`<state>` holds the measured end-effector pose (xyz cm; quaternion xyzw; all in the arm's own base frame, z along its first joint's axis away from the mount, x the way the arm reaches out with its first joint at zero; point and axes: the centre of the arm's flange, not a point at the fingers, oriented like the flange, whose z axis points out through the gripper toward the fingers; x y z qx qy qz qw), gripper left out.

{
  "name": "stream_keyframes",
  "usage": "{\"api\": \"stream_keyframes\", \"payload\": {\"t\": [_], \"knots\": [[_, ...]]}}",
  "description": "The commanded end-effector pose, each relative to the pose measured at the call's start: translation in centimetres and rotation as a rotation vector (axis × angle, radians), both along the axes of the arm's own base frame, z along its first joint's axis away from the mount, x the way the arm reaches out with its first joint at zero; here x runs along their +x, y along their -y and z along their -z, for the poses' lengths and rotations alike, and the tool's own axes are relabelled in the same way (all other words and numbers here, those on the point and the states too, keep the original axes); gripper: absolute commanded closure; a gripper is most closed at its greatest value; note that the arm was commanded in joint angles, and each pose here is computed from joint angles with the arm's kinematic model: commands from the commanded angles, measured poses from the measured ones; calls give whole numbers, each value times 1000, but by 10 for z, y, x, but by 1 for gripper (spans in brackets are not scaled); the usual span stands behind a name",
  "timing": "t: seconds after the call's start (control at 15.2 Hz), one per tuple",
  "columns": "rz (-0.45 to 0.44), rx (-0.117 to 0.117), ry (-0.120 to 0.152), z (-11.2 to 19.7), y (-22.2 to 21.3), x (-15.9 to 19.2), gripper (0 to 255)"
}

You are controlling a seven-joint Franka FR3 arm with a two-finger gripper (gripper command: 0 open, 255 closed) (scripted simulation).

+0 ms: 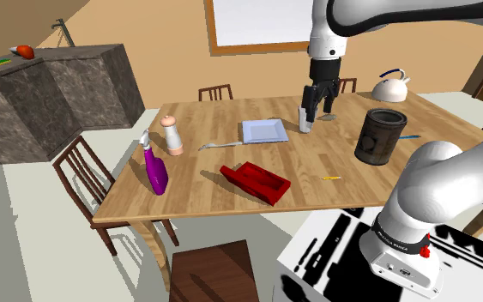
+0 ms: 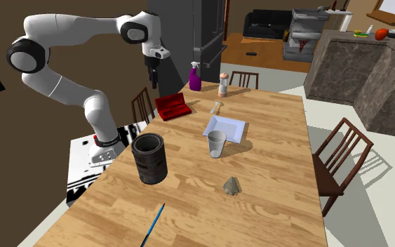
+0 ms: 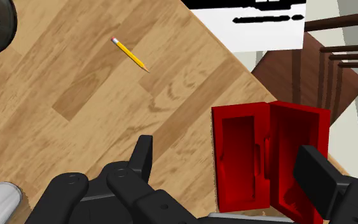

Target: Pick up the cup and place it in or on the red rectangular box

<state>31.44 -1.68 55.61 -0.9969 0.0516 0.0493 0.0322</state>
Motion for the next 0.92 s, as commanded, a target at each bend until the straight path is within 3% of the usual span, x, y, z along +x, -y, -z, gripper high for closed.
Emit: {"api": "stream_keyframes", "payload": {"t": [0.0, 0.86], "knots": [[0, 0, 0, 0, 0, 0, 0], [-54, -85, -2, 73, 119, 80, 0]]}}
